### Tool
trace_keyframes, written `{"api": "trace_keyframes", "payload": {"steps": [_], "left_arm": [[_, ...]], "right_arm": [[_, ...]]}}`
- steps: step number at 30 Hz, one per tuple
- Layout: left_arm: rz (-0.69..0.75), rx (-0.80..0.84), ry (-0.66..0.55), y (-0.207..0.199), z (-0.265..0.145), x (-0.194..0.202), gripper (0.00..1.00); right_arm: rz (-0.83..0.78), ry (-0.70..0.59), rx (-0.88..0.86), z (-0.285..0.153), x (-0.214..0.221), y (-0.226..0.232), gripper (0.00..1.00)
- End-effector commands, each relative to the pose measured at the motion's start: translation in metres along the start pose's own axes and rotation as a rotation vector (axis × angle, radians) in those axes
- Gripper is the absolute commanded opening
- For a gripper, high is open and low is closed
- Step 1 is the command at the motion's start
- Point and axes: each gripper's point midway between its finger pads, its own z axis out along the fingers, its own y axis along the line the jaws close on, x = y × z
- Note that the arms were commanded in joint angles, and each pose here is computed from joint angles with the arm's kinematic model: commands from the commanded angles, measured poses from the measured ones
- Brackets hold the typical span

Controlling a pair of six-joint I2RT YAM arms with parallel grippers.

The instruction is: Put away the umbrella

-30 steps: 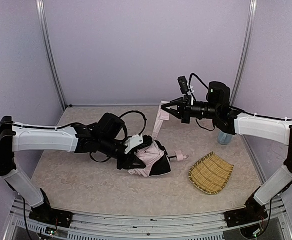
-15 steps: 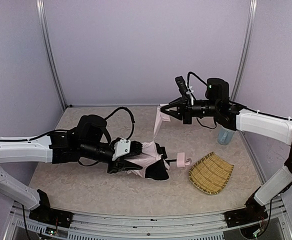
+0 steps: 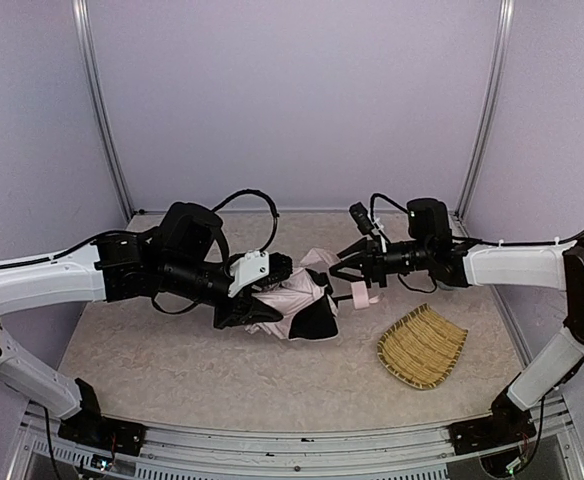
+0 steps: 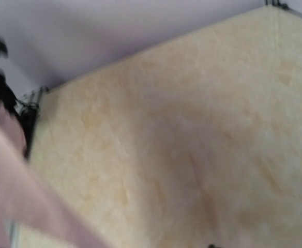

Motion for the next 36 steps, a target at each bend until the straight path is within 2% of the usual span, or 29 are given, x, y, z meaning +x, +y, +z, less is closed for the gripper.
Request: {"api": "trace_keyframes", "payload": {"steps": [1, 10, 18, 22, 26, 36], "left_arm": [[-0.07, 0.048, -0.005, 0.003, -0.011, -0.009, 0.0], [-0.098, 0.086, -0.037, 0.005, -0.02, -0.028, 0.0], [-0.137, 0.064, -0.047, 0.016, -0.025, -0.04, 0.0], [-0.187, 0.002, -0.061, 0.034, -0.03, -0.047, 0.0], [-0.21, -0.048, -0.092, 0.046, -0.035, -0.058, 0.0], [-0.224, -0.111, -0.117, 0.059, -0.046, -0.064, 0.0]], "right_arm": [[0.07, 0.005, 0.042, -0.018, 0.014, -0.015, 0.5], [0.084, 0.067, 0.122, -0.025, 0.043, -0.033, 0.59], [-0.123, -0.055, -0.17, -0.015, 0.029, 0.036, 0.65], [-0.15, -0.065, -0.185, -0.005, 0.028, 0.04, 0.71], [-0.147, -0.125, -0.185, 0.001, 0.025, 0.044, 0.71], [-0.124, -0.155, -0.132, 0.027, 0.031, 0.037, 0.71]]}}
